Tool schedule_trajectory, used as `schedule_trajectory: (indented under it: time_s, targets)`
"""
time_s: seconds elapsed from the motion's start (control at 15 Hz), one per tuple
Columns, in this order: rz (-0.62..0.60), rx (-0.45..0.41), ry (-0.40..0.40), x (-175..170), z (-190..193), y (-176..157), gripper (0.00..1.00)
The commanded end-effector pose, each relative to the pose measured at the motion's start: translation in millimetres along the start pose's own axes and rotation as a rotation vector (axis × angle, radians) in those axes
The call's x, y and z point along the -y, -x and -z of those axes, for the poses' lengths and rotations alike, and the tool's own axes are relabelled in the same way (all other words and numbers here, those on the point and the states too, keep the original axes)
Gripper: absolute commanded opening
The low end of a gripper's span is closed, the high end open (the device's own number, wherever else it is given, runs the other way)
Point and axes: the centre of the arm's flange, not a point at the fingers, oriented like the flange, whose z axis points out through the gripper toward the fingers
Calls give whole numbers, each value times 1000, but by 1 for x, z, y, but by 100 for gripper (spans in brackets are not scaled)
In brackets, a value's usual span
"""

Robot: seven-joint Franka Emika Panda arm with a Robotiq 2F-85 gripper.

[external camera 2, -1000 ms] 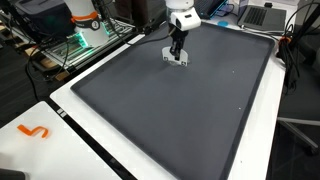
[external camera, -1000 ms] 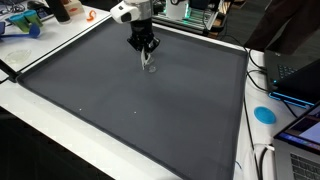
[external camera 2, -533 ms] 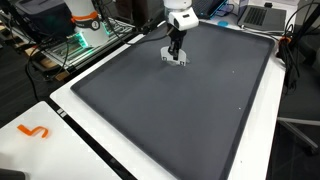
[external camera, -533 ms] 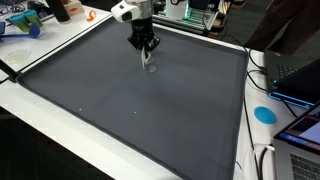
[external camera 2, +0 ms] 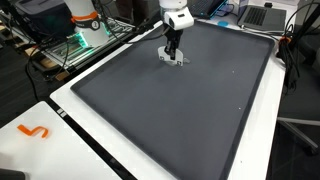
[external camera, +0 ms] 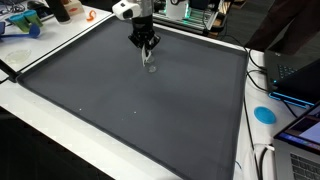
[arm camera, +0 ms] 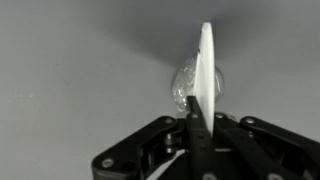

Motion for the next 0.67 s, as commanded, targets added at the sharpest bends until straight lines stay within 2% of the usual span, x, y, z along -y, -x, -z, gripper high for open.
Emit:
schedule_trajectory:
  time_s: [0.0, 0.33, 0.6]
  targets:
    - [-11, 114, 30, -19, -50, 47, 1]
    - [-70, 118, 84, -29, -49, 53, 1]
    - [-54, 92, 37, -25, -29, 53, 1]
